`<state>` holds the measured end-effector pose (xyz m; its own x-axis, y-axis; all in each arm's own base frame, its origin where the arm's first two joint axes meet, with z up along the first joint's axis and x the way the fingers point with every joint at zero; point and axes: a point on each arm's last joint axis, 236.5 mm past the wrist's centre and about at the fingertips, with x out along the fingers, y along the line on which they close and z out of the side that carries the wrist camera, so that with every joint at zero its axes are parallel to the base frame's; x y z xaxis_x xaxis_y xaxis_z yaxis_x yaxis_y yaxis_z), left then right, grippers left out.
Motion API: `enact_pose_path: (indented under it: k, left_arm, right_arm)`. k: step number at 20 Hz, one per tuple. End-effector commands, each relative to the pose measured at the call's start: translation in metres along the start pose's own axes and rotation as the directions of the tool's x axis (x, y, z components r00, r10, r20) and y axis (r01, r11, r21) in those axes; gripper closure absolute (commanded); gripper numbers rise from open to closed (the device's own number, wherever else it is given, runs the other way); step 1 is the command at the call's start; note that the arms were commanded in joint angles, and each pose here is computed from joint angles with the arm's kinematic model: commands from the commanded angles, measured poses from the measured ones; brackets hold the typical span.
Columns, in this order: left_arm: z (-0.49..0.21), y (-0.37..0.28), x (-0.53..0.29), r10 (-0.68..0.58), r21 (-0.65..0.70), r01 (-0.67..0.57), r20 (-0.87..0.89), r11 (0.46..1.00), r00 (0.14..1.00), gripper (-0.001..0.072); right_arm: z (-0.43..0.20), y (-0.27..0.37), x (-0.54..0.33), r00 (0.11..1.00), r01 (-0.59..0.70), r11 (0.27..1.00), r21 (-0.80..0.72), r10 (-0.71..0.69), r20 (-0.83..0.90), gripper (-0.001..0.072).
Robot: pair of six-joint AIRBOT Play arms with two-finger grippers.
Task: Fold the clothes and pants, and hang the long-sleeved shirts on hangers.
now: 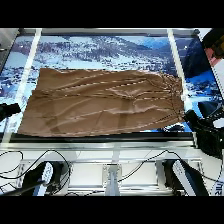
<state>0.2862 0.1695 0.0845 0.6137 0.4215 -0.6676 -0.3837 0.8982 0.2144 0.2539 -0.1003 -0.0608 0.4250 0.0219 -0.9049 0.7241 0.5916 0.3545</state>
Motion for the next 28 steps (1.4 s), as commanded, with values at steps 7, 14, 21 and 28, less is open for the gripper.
enact_pose_path:
  k: [7,14,21,28]
  left_arm:
    - [0.016,0.001,0.005,0.004,0.002,-0.005,0.064,1.000,0.998,0.0693]
    - [0.013,0.000,0.010,0.001,0.003,-0.001,0.049,1.000,0.999,0.0693]
    - [0.013,0.000,0.010,0.001,0.003,-0.001,0.049,1.000,0.999,0.0693]
    - [0.013,0.000,0.010,0.001,0.003,-0.001,0.049,1.000,0.999,0.0693]
  right_arm:
    - [-0.003,-0.020,0.016,0.996,-0.015,0.989,0.148,0.027,-0.081,0.0313]
    - [0.008,0.005,0.037,0.980,-0.170,0.970,0.173,0.184,-0.070,0.0313]
    - [0.000,-0.012,0.048,0.988,-0.112,0.983,0.148,0.126,-0.089,0.0314]
    - [0.015,-0.011,0.052,0.990,-0.143,0.982,0.122,0.144,0.003,0.0400]
